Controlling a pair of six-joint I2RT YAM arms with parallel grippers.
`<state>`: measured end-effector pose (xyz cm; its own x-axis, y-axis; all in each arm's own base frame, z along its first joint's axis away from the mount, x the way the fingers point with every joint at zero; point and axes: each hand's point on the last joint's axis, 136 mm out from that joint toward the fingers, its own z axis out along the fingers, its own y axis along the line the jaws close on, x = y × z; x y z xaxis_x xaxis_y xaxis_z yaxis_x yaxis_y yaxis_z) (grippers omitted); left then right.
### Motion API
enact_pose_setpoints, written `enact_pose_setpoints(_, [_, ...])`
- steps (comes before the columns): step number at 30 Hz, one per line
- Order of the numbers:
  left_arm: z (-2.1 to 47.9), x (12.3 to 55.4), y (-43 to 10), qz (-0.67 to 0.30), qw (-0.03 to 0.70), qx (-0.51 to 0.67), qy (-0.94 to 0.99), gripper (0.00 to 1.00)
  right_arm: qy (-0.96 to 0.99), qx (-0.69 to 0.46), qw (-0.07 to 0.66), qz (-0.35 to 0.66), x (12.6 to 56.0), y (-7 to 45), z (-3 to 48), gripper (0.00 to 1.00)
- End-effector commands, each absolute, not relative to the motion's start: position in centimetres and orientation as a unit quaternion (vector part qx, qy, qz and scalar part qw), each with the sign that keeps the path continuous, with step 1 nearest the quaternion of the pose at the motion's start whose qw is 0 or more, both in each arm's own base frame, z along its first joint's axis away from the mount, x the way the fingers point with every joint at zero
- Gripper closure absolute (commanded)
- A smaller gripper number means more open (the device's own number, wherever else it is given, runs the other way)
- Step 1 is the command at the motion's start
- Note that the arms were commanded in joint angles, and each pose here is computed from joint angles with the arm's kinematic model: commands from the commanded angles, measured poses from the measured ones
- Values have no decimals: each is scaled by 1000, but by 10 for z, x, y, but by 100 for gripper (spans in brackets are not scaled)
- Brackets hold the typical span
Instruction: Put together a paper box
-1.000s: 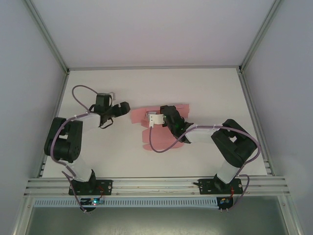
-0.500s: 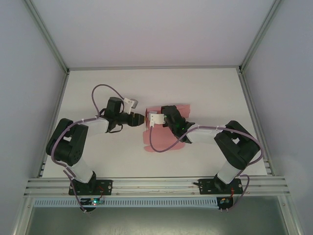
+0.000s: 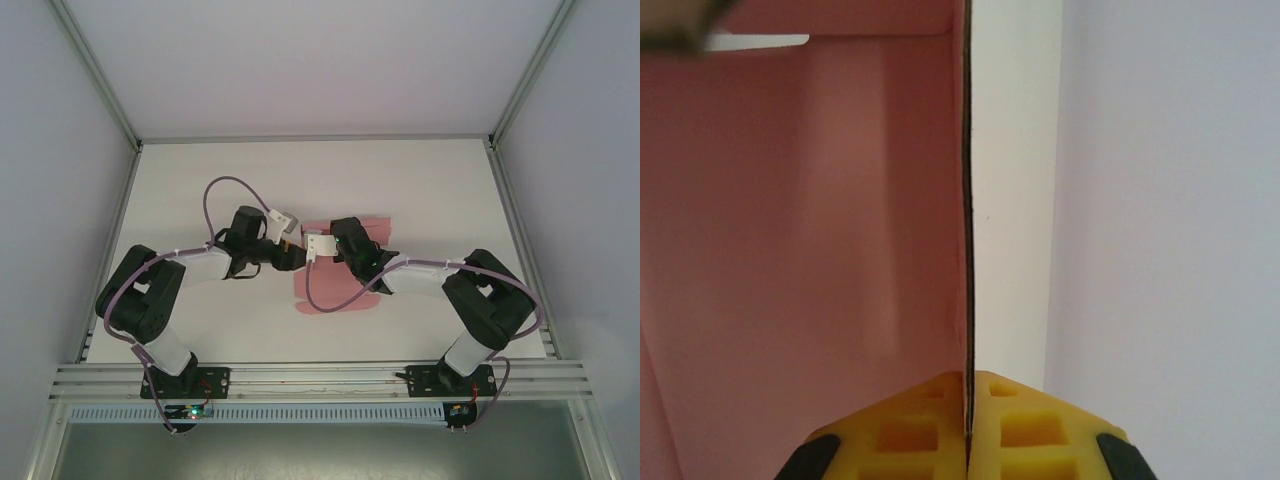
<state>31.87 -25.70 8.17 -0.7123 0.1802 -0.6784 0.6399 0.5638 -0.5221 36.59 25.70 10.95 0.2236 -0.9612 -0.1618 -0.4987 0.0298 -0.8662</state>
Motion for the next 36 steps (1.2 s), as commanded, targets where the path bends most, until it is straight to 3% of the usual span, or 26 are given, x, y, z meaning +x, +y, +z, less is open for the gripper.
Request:
enact_pose_setpoints(1, [81, 342, -260, -343, 333, 243, 844, 38, 579, -633, 451, -244, 356, 259, 113, 100])
enact_pose_setpoints(9, [77, 371, -259, -327, 371, 193, 848, 48, 578, -664, 422, -216, 336, 263, 90, 100])
enact_pose_setpoints(14, [82, 377, -261, -312, 394, 183, 845, 63, 583, -670, 411, -206, 327, 265, 85, 100])
enact_pose_setpoints(17, [81, 380, -251, -242, 424, 170, 856, 75, 585, -671, 404, -212, 323, 262, 83, 100])
enact_pose_setpoints(23, [64, 399, -214, -50, 436, 117, 891, 84, 594, -665, 406, -201, 316, 262, 94, 100])
enact_pose_setpoints(29, [32, 392, -172, 77, 416, 49, 905, 86, 602, -660, 399, -205, 311, 257, 104, 100])
enact_pose_setpoints(33, [22, 382, -148, 116, 418, 8, 901, 86, 610, -655, 389, -217, 310, 249, 107, 100])
enact_pose_setpoints(36, [15, 378, -145, 112, 417, -13, 902, 93, 616, -655, 388, -203, 306, 249, 107, 100])
